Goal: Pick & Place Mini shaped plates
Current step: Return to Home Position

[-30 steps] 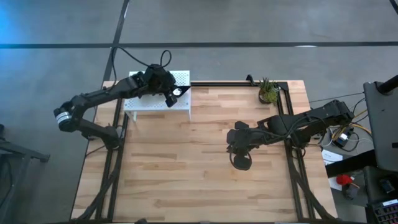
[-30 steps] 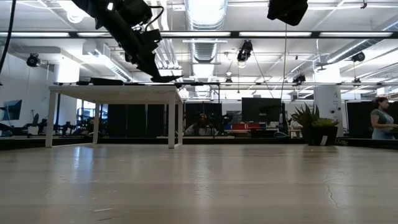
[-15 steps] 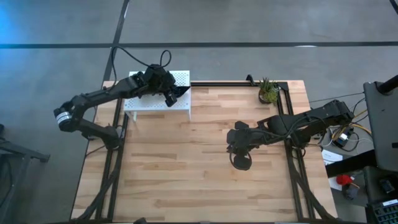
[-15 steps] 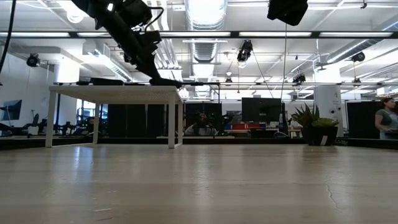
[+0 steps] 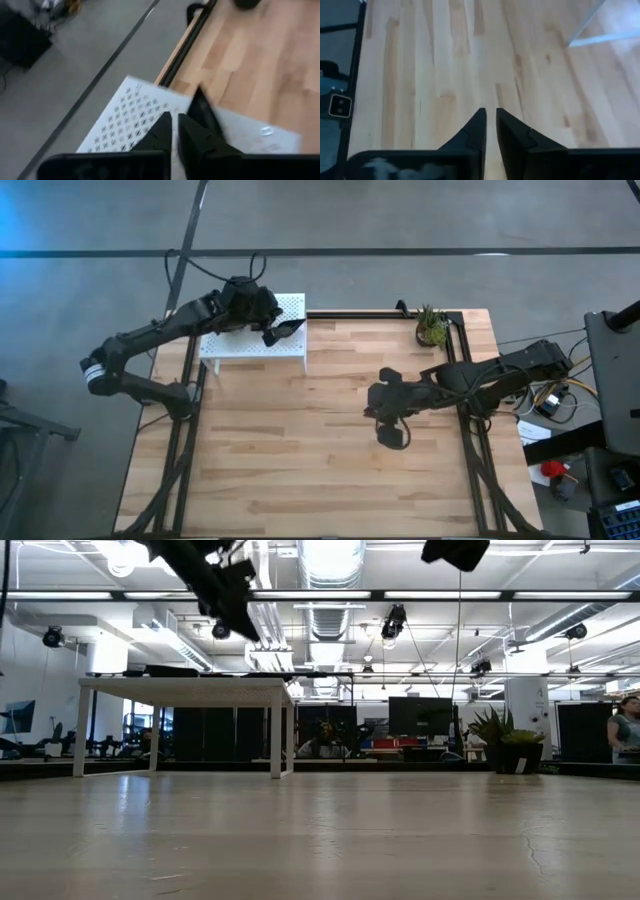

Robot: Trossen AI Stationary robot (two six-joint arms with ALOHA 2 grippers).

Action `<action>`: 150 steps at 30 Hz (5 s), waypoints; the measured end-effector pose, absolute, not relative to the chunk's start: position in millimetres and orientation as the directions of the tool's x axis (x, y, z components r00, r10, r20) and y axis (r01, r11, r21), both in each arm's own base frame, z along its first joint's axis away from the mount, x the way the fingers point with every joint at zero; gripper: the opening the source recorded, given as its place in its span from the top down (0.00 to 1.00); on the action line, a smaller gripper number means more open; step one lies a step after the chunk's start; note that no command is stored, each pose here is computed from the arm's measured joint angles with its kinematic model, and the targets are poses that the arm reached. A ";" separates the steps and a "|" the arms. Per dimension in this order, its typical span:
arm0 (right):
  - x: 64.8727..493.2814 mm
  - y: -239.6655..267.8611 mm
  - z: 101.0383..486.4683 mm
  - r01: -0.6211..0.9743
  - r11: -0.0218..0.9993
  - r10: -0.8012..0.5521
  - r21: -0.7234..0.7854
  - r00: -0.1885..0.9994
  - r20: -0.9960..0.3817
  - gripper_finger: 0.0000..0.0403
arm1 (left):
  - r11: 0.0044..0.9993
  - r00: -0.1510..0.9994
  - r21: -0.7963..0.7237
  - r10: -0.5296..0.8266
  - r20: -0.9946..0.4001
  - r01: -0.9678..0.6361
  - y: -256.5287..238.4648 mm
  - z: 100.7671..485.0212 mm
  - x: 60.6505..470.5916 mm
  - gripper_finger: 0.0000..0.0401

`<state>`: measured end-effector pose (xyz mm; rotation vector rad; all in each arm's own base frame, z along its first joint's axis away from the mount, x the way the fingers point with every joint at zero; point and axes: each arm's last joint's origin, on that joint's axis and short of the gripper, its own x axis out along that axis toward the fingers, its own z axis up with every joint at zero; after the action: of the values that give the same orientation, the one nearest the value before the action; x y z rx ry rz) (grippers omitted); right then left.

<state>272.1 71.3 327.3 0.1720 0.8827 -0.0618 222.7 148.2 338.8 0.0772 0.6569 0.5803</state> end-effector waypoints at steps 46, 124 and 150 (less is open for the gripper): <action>118.1 28.8 311.1 -0.179 0.979 0.185 0.094 0.981 -0.060 0.98 | 0.989 0.996 0.142 0.030 0.079 -0.041 -2.1 319.2 64.6 1.00; 94.1 22.9 174.9 -0.204 0.977 0.199 0.054 0.976 0.095 0.98 | 0.990 0.997 0.122 0.069 0.045 -0.074 -3.6 171.4 96.5 1.00; 94.5 23.1 168.0 -0.202 0.978 0.201 0.042 0.979 0.023 0.98 | 0.988 0.996 0.128 0.075 0.046 -0.081 -3.5 170.0 97.0 1.00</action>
<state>94.5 23.1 168.0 0.0437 -0.0187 0.2033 97.0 -3.5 170.0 0.1303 -0.0412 0.0782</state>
